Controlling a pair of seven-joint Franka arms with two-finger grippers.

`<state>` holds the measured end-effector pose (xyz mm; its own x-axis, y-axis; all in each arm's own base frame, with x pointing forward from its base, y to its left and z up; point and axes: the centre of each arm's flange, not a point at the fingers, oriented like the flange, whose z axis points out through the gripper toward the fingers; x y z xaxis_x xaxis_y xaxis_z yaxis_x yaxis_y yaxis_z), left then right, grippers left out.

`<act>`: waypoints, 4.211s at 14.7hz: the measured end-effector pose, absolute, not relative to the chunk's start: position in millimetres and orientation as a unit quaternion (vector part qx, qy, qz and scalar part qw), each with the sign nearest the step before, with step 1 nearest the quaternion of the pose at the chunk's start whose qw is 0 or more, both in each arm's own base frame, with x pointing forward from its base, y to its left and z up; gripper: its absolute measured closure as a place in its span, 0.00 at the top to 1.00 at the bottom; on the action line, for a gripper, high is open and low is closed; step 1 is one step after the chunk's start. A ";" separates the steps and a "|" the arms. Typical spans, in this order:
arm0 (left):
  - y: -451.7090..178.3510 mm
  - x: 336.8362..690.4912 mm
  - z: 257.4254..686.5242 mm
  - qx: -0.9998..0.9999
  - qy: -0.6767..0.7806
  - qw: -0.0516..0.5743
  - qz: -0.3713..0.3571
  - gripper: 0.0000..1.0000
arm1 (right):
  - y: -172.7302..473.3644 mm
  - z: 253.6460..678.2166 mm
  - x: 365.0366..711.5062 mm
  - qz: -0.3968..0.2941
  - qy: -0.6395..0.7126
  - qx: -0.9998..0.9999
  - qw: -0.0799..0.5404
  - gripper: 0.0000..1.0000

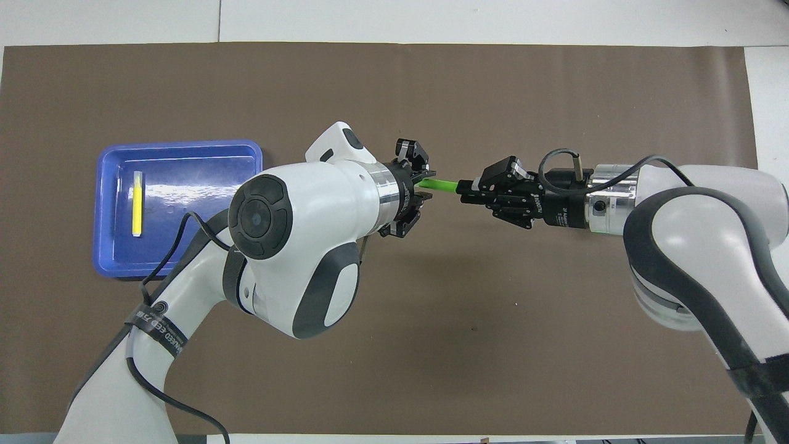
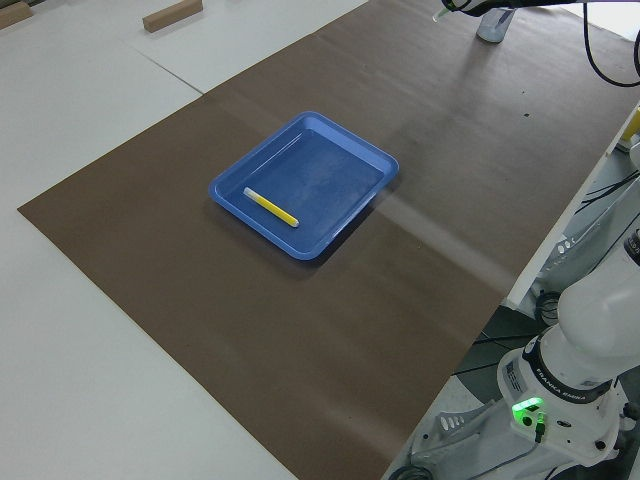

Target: Transfer and insert pens with both arms

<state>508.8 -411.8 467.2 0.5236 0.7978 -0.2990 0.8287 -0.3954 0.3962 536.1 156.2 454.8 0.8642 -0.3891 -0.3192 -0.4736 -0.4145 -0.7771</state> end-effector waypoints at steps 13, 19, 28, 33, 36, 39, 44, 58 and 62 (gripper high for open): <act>-183.9 579.8 392.3 0.977 0.164 0.134 0.041 1.00 | 20.1 522.5 606.1 0.051 -0.270 -0.961 0.032 0.19; -70.4 590.7 368.1 0.992 0.063 0.092 0.053 1.00 | 2.9 496.9 602.9 0.058 -0.334 -0.941 -0.010 0.19; 19.9 589.2 343.4 0.997 -0.026 0.052 0.049 1.00 | -16.1 456.6 576.1 0.049 -0.358 -0.932 -0.016 0.24; 51.0 591.5 314.4 0.998 -0.051 0.013 0.041 1.00 | -22.1 467.5 576.1 0.039 -0.348 -0.937 -0.008 0.78; 49.2 587.4 301.3 0.998 -0.054 0.014 0.029 0.97 | -11.5 498.0 579.7 0.015 -0.317 -0.946 0.061 1.00; 48.8 584.2 297.1 0.998 -0.054 0.015 0.025 0.66 | 12.5 510.0 580.3 0.002 -0.221 -0.964 0.147 1.00; 46.7 584.9 301.9 0.998 -0.045 0.014 0.029 0.17 | 90.9 513.4 576.9 0.042 -0.039 -0.967 0.249 1.00; -168.9 604.3 408.6 0.981 0.176 0.086 -0.014 0.17 | 152.9 472.0 550.7 0.057 0.188 -0.895 0.400 1.00; -261.6 589.9 455.3 0.948 0.285 0.140 -0.021 0.17 | 159.1 463.2 544.2 0.043 0.204 -0.891 0.403 1.00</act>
<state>589.9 -261.6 455.3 0.8362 0.5352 -0.1199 0.5470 -0.7981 0.2526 544.2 159.1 463.2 0.9128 -0.3296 -0.2412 -0.3988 -0.5916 -0.7008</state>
